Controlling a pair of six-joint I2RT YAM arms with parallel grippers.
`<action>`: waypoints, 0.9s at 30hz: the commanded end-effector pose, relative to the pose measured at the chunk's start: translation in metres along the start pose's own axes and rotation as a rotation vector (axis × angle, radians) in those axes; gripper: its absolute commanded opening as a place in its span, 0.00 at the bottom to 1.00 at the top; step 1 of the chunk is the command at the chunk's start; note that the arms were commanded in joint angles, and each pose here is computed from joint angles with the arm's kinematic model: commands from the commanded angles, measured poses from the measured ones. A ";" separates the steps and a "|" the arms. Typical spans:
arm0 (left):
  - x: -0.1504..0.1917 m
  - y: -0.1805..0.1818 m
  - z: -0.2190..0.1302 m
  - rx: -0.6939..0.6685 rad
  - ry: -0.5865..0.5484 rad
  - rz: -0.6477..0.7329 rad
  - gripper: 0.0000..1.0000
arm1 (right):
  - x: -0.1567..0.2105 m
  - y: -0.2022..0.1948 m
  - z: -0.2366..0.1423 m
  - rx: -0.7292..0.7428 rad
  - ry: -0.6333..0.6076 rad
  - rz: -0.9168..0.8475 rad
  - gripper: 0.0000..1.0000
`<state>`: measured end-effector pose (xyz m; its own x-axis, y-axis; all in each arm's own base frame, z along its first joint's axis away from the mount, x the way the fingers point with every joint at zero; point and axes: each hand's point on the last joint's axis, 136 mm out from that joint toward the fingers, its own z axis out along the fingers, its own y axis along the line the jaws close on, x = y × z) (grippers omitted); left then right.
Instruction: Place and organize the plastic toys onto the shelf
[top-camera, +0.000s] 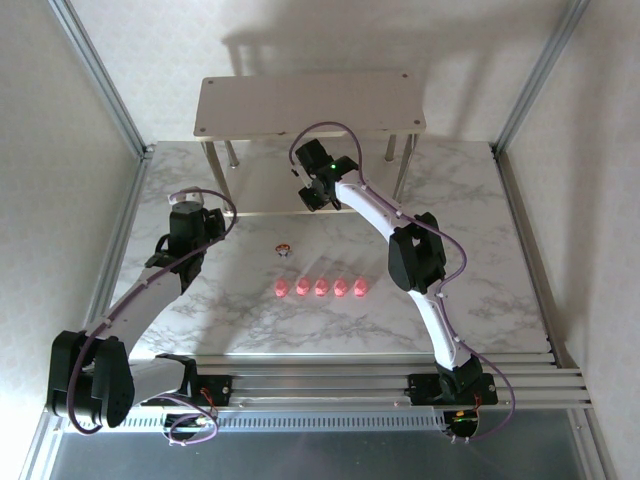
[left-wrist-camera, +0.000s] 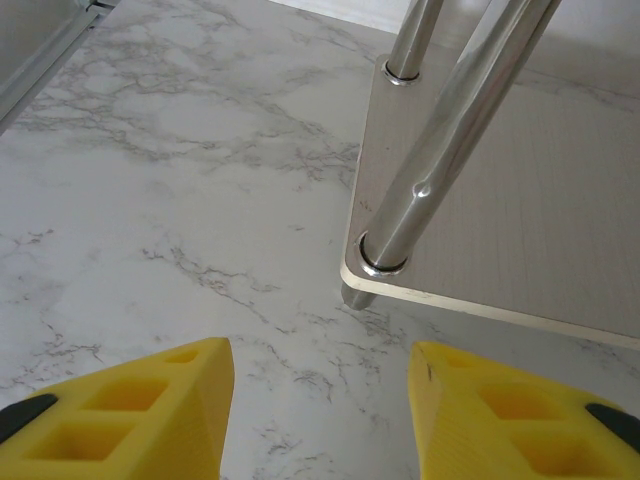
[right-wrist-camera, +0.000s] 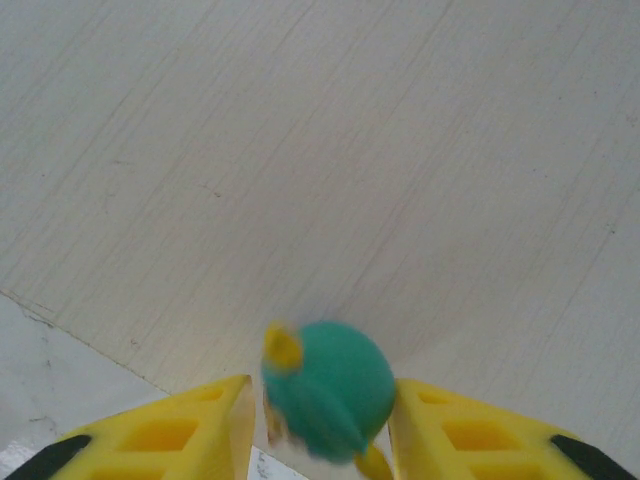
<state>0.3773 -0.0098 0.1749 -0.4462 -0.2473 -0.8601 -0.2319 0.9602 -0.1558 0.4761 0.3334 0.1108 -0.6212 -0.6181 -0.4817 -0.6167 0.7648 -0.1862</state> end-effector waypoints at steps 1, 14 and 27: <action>-0.011 0.006 -0.002 -0.029 -0.027 -0.001 0.49 | 0.001 -0.007 0.007 0.007 0.014 0.030 0.41; -0.013 0.006 -0.003 -0.030 -0.032 0.000 0.50 | -0.002 -0.008 0.007 0.012 0.001 0.034 0.47; -0.013 0.006 -0.002 -0.032 -0.032 -0.001 0.50 | -0.003 -0.020 -0.010 0.056 -0.019 0.413 0.61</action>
<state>0.3772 -0.0091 0.1750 -0.4450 -0.2474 -0.8607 -0.2354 0.9596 -0.1541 0.4831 0.3316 0.1165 -0.7351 -0.4388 -0.5169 -0.4555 0.8843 -0.1029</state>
